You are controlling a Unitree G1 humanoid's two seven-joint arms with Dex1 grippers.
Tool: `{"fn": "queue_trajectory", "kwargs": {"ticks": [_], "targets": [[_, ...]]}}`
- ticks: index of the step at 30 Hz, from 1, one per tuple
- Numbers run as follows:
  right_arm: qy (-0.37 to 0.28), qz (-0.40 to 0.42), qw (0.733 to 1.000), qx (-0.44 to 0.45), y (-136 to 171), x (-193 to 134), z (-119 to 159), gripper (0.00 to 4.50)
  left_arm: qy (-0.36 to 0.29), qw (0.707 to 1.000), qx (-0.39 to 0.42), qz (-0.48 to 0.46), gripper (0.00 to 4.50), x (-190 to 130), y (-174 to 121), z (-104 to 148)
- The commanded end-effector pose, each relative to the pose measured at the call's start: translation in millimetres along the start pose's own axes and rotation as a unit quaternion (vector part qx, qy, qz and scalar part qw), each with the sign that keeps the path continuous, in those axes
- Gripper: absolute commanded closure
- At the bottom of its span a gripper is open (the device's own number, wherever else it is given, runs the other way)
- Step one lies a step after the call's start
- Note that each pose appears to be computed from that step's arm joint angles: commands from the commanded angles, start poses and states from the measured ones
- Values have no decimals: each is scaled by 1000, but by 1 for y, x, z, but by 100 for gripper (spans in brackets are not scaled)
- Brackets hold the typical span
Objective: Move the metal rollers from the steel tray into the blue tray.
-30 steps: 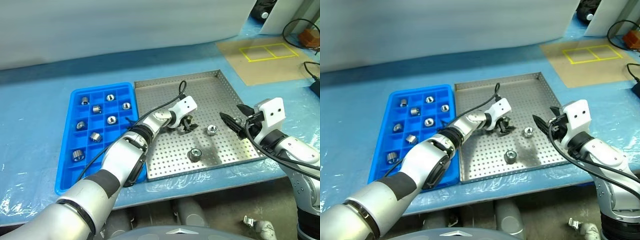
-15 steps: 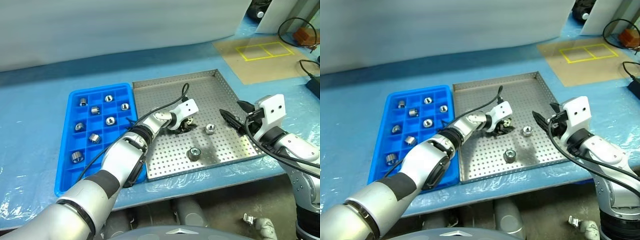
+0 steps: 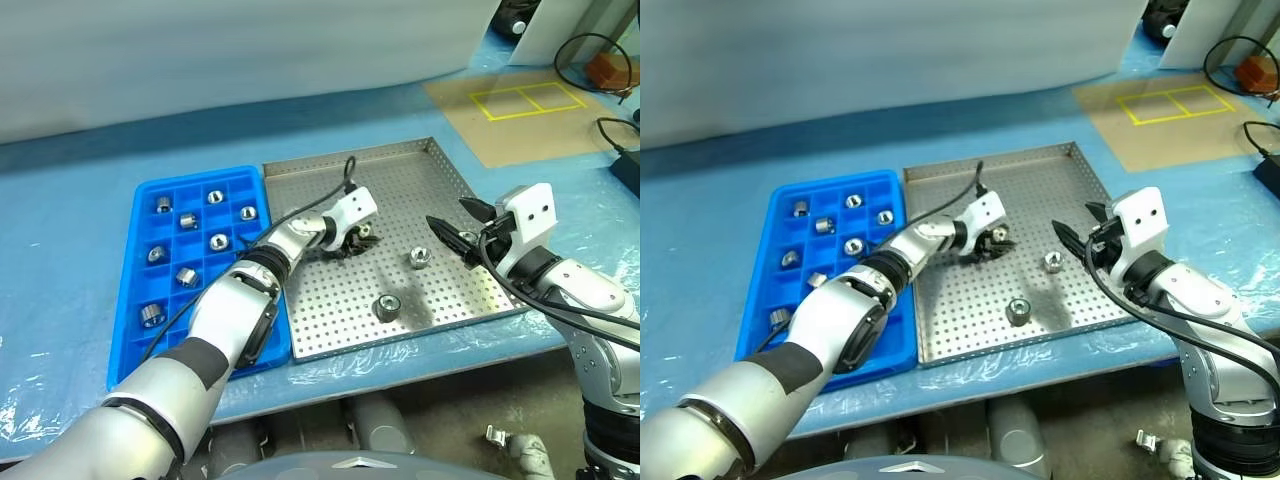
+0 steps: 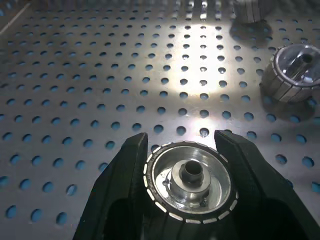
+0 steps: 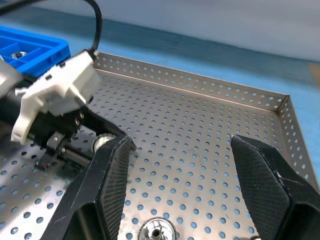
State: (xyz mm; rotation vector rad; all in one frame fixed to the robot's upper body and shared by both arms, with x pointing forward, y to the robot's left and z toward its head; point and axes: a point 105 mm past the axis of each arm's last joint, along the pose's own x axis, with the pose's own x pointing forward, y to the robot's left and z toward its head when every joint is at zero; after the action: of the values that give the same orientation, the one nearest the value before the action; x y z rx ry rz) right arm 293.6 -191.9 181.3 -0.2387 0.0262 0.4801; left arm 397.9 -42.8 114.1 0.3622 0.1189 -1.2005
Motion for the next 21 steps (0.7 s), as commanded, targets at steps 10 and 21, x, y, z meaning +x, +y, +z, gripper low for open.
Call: {"fn": "queue_trajectory", "kwargs": {"ticks": [10, 21], "targets": [[-36, 216, 975, -26, 47, 42, 31, 120, -110, 986, 83, -96, 271, -99, 22, 58], [-59, 393, 917, -47, 98, 86, 44, 120, -37, 998, 48, -31, 271, -202, -1, 37]]}}
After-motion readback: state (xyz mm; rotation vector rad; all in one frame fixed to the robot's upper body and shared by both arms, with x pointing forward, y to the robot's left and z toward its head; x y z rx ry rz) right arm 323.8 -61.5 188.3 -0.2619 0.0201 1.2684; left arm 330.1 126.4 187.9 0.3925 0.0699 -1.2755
